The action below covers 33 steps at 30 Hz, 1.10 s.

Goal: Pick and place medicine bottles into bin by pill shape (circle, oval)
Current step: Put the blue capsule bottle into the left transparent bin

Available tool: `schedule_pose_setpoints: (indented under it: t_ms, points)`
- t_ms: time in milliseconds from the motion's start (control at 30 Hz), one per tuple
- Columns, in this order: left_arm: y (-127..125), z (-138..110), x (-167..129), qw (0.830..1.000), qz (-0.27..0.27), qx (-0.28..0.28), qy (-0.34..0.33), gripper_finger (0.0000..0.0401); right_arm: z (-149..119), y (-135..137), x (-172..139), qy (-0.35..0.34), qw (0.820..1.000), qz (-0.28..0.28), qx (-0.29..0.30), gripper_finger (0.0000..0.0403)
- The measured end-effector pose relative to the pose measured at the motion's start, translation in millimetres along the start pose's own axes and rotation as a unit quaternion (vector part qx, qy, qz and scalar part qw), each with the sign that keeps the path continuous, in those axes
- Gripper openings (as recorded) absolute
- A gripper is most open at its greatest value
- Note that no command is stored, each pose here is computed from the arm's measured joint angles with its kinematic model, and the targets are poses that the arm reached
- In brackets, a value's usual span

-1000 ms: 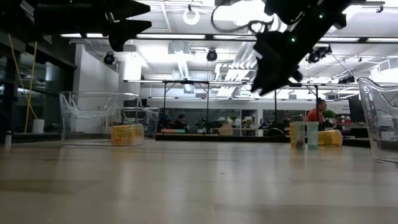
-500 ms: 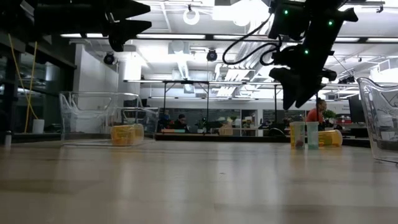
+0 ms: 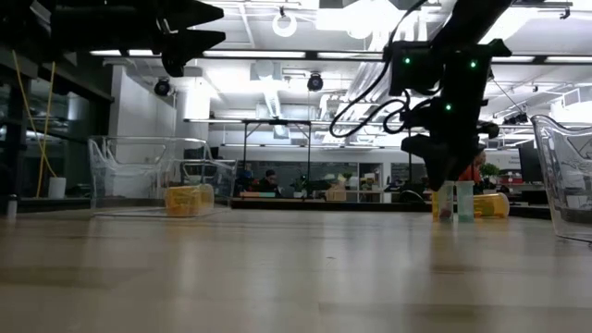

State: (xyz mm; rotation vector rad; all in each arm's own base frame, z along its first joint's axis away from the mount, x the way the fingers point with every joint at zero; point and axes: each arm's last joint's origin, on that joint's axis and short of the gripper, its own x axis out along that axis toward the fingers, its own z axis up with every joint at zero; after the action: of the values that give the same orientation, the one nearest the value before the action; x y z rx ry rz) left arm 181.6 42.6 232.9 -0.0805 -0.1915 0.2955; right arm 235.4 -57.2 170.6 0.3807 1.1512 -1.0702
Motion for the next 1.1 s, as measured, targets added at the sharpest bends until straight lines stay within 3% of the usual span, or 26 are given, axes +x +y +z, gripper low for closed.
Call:
schedule_pose_setpoints:
  t_ms: [467, 1100]
  points:
    - [0.0, 0.0, 0.0, 1.000, 0.000, 0.000, 0.000, 0.0227, 1.0, 0.0, 1.1, 0.012, 1.000, 0.014, 0.005, 0.0146]
    - [0.0, 0.0, 0.0, 1.000, 0.000, 0.000, 0.000, 0.0227, -0.1, 0.8, 1.0, 0.028, 0.999, 0.029, -0.005, 0.0142]
